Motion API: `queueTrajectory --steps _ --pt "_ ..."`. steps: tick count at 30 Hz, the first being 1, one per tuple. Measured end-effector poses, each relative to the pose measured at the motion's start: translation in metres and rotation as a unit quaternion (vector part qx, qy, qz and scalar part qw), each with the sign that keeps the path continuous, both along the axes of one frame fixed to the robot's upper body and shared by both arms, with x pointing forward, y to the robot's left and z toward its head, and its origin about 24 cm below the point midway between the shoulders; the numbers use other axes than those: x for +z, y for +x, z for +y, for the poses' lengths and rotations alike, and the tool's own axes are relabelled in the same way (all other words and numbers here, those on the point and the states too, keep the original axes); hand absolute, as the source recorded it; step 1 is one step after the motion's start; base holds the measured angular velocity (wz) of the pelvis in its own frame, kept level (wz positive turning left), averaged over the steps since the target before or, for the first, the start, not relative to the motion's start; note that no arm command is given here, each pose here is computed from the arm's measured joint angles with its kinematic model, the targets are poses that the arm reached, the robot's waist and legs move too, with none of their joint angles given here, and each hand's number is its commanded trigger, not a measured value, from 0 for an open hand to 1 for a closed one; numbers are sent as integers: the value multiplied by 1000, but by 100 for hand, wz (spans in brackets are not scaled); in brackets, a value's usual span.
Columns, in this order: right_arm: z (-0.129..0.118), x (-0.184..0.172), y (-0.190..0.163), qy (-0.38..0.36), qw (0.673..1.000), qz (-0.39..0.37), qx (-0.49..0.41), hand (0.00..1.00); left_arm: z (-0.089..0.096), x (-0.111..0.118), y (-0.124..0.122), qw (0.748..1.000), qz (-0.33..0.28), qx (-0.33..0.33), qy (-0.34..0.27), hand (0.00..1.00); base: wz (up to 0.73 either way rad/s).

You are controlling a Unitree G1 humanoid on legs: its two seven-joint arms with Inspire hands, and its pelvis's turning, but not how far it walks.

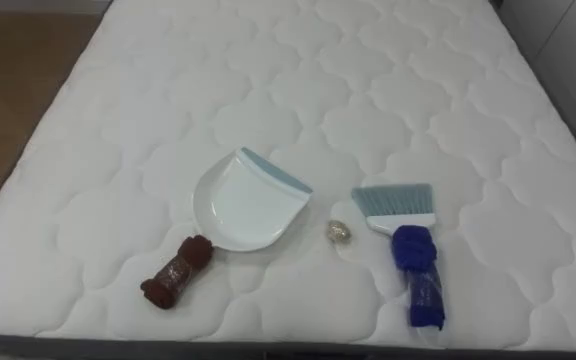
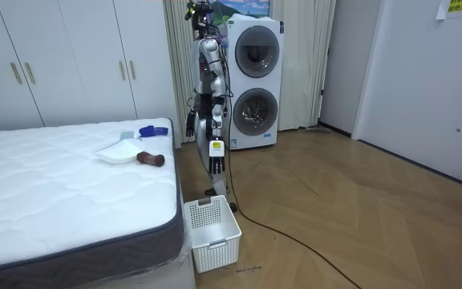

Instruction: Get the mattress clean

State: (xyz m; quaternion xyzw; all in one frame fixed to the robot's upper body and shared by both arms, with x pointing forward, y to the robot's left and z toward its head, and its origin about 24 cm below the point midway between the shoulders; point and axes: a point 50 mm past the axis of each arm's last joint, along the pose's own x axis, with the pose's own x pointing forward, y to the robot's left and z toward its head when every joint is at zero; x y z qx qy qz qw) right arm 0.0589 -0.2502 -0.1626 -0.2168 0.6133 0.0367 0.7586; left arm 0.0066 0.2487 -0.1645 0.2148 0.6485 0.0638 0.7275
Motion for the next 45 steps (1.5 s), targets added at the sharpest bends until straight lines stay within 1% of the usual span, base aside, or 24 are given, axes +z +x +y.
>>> queueTrajectory --steps 12,21,26,31,34,37,39,40,42,43,45 --pt "2 -1 -2 18 1000 -4 -9 0 0 -1 0 999 6 0 -33 0 0" --pt "0 0 -2 18 999 -10 -28 0 -1 -1 -2 999 8 7 -44 0 2" --pt "-1 0 -1 12 999 -17 -31 0 0 0 -1 999 3 11 -41 0 0" --pt "-1 1 -1 9 999 -22 -30 0 2 1 6 999 -23 34 -23 0 6" --pt "-2 1 -2 9 999 -26 -33 0 6 2 14 997 -48 54 -6 0 0" --pt "-2 1 -4 7 998 -31 -46 0 12 5 24 992 -83 93 13 0 0" --pt "-3 0 -5 3 998 -31 -48 0 18 10 38 983 -132 120 34 0 0" --pt "-4 0 -6 2 998 -31 -48 0 19 12 42 981 -143 124 39 0 0" --pt "-4 1 -6 -1 999 -30 -40 0 25 20 60 971 -193 130 57 0 0" --pt "-5 1 -6 -1 999 -31 -40 0 26 22 65 968 -206 129 63 0 0" --pt "-7 2 -4 1 998 -40 -49 0 30 35 91 952 -268 122 80 0 5"
